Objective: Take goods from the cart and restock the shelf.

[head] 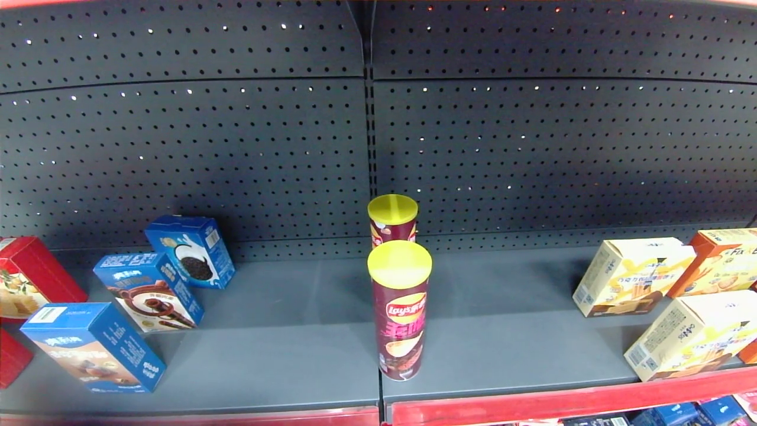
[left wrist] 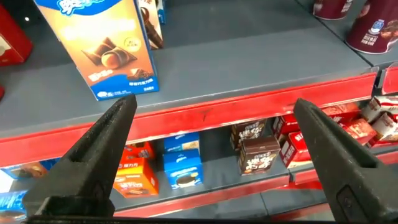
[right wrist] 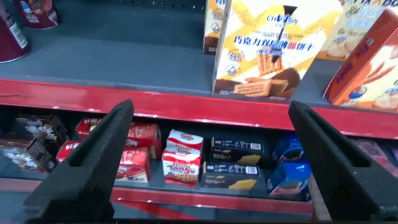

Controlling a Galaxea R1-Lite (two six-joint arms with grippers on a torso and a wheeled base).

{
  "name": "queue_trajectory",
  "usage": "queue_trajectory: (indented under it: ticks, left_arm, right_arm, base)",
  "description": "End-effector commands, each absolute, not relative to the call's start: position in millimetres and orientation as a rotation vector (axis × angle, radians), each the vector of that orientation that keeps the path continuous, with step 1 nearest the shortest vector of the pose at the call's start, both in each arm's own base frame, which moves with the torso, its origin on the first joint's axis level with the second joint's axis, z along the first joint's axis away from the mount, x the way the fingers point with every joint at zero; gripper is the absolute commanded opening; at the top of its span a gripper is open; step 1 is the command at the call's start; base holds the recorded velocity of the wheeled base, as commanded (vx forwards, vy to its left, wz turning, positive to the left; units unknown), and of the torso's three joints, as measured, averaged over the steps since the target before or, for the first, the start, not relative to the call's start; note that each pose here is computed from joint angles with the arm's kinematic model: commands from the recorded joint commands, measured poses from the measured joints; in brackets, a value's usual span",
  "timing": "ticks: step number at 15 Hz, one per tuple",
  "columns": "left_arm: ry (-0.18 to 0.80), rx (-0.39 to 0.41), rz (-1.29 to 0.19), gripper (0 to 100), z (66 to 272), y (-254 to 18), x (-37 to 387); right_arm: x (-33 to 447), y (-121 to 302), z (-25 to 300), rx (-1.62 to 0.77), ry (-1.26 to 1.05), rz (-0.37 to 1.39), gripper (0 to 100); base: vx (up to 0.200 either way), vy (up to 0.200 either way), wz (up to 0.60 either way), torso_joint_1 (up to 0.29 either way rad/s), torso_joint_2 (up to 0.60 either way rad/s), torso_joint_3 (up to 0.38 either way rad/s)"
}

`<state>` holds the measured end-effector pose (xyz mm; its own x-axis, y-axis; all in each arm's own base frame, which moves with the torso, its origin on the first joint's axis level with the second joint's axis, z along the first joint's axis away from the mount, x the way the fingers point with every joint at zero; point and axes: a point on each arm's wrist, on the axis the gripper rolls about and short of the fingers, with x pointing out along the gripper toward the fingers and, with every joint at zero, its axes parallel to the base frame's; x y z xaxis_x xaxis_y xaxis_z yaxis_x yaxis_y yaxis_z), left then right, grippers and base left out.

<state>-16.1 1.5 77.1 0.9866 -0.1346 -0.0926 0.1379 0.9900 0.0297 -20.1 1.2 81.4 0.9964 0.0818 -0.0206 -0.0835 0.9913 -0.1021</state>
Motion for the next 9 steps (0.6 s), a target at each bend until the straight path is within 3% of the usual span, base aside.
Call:
queue_trajectory:
  ticks: [1, 9]
  left_arm:
    - [0.098, 0.034, -0.135, 100, 77.1, 1.5, -15.6]
    - [0.098, 0.034, -0.132, 100, 77.4, 1.6, -15.7]
  right_arm:
    - [-25.1, 1.5, 82.7, -0.089, -0.011, 0.075, 100]
    - [-25.5, 0.4, 83.2, -0.154, -0.02, 0.023, 100]
  base:
    - [0.0, 0.0, 0.0, 0.0, 0.0, 0.0]
    - [0.0, 0.0, 0.0, 0.0, 0.0, 0.0]
